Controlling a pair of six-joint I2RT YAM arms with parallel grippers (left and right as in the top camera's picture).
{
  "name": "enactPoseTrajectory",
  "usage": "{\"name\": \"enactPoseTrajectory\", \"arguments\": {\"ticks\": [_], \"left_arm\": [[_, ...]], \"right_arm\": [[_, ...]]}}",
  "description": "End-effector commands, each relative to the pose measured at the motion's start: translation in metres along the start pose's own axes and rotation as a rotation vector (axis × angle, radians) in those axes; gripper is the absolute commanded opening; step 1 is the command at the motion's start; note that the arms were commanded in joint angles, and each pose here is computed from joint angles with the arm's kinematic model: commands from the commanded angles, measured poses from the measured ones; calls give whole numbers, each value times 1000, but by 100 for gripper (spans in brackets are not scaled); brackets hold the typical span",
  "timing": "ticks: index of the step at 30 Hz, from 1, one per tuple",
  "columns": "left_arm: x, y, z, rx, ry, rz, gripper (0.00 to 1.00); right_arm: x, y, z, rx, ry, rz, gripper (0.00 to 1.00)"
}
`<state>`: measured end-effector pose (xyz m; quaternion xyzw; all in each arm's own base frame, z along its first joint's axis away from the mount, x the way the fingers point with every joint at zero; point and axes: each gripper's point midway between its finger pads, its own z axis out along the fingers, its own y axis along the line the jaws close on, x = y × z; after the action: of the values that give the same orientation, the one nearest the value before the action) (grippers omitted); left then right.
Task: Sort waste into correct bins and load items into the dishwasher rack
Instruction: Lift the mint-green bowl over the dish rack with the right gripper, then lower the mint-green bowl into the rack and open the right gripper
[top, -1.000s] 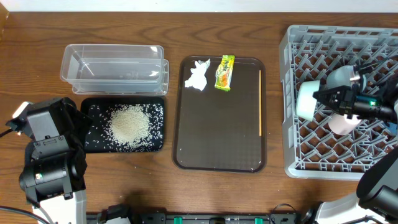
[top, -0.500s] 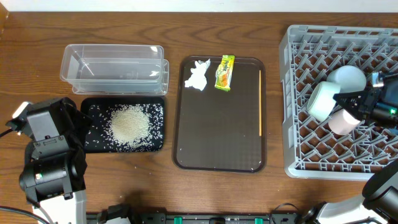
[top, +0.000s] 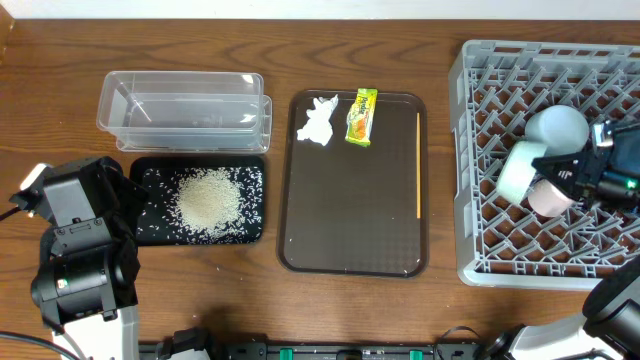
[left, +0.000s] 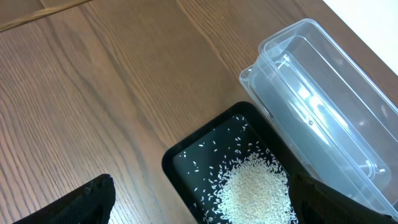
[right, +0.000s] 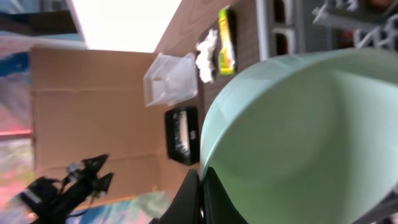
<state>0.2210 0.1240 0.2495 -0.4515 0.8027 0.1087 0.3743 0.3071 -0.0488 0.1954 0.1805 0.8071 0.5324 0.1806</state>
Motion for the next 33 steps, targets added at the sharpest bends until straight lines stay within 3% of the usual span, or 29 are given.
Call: {"name": "enactPoseTrajectory", "arguments": {"ticks": [1,9,22,27,33], "left_arm": [[-7,0,-5,6,-18,-19,91],[-7,0,-5,6,-18,-20,91],[-7,0,-5,6,-18,-20,91],[-7,0,-5,6,-18,-19,91],[-7,0,-5,6,-18,-20,91]], "right_arm": [[0,20,-14,-58,-75,-116,1],[2,10,-46,10,-149,-99,1],[-32,3,-120,-56,-492,-158,1],[-41,10,-125,-94,-535,-211,1],[-38,-6,-128,-31,-514,-154,1]]}}
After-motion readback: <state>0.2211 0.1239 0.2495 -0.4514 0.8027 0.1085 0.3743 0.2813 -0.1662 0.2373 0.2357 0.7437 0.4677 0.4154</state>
